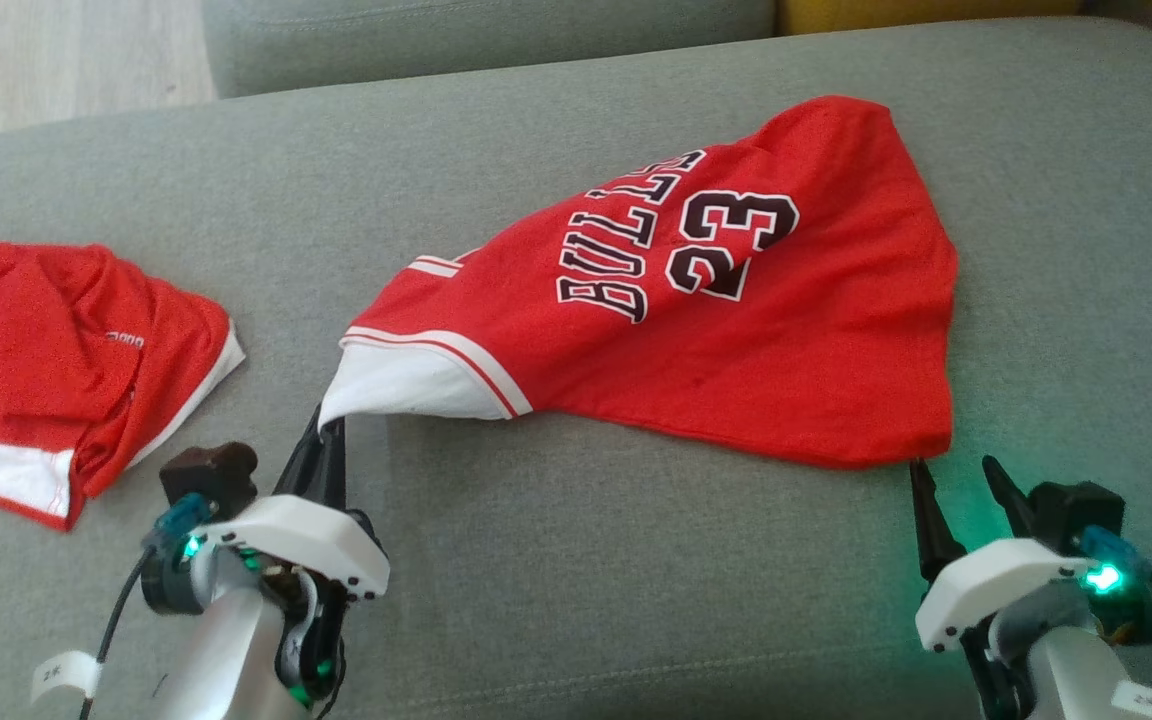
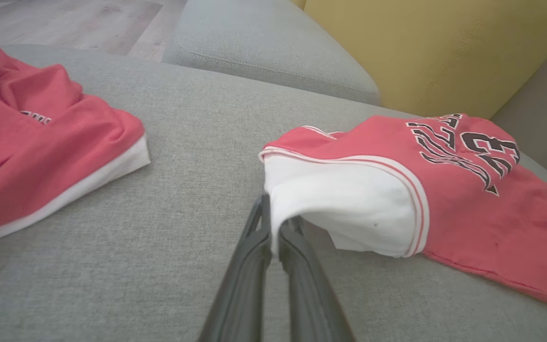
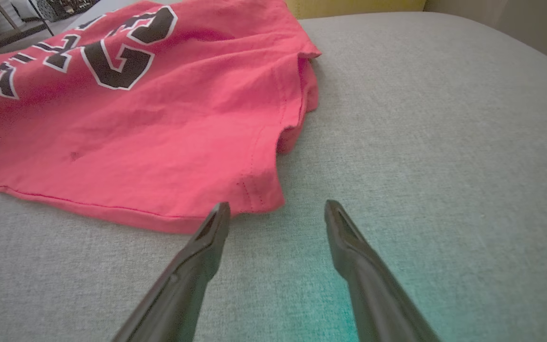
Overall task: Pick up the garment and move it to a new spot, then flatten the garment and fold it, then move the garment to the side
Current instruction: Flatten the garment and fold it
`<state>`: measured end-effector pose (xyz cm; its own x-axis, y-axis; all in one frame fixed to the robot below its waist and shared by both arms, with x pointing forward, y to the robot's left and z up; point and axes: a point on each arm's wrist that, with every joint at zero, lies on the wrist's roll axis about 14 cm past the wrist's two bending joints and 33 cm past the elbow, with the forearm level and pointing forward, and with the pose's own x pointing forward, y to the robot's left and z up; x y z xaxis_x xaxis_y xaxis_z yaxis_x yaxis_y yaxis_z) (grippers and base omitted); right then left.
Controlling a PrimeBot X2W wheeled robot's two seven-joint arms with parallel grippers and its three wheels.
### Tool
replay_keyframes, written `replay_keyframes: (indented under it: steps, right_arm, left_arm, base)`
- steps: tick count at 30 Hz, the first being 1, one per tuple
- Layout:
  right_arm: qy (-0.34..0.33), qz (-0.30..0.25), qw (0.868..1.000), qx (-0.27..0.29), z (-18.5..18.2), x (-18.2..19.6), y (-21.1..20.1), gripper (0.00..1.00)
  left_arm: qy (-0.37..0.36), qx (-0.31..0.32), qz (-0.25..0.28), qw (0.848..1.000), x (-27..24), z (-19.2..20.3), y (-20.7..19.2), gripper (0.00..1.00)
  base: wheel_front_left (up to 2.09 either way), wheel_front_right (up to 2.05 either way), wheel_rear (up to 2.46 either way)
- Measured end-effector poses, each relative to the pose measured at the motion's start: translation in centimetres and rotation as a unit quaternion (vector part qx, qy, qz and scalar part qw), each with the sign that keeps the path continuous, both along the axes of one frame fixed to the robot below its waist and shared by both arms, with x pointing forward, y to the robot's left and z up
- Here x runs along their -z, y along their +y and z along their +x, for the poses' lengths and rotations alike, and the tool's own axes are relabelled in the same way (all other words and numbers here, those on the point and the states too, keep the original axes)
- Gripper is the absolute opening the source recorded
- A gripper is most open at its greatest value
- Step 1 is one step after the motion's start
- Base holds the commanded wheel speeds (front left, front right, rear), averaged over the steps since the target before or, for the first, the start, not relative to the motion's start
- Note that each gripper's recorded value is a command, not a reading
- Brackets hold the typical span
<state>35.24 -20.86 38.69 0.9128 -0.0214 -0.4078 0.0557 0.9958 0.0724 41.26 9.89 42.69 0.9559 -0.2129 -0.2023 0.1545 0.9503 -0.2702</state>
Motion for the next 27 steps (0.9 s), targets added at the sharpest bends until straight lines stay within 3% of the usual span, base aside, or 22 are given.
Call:
replay_keyframes:
  steps: [10, 17, 18, 19, 20, 27]
  right_arm:
    - [0.017, -0.004, 1.000, -0.023, 1.8, 0.9, 1.2, 1.00]
    - [0.025, 0.003, 0.999, -0.033, 2.1, 1.6, 2.1, 1.00]
    - [0.028, 0.003, 0.999, -0.034, 2.0, 1.7, 2.2, 1.00]
    - [0.028, 0.004, 0.999, -0.034, 1.9, 1.9, 2.2, 1.00]
    - [0.030, 0.006, 0.999, -0.034, 1.8, 2.0, 2.3, 1.00]
    - [0.004, 0.014, 1.000, -0.024, 2.0, 1.0, 2.1, 1.00]
  left_arm:
    - [-0.004, -0.065, 0.000, 0.998, -0.4, 0.4, 3.3, 0.00]
    - [-0.007, -0.068, 0.005, 0.998, -0.5, 0.3, 3.7, 0.00]
    - [-0.006, -0.064, 0.008, 0.998, -0.4, 0.1, 3.6, 0.05]
    - [-0.002, -0.057, 0.010, 0.998, -0.1, 0.0, 3.3, 0.49]
    - [0.002, -0.054, 0.013, 0.998, 0.1, -0.2, 3.2, 1.00]
    - [-0.006, -0.083, 0.013, 0.996, -0.6, -0.9, 4.6, 1.00]
  base:
    - [0.00, 0.00, 0.00]
    - [0.00, 0.00, 0.00]
    - [0.00, 0.00, 0.00]
    - [0.00, 0.00, 0.00]
    - [0.00, 0.00, 0.00]
    - [0.00, 0.00, 0.00]
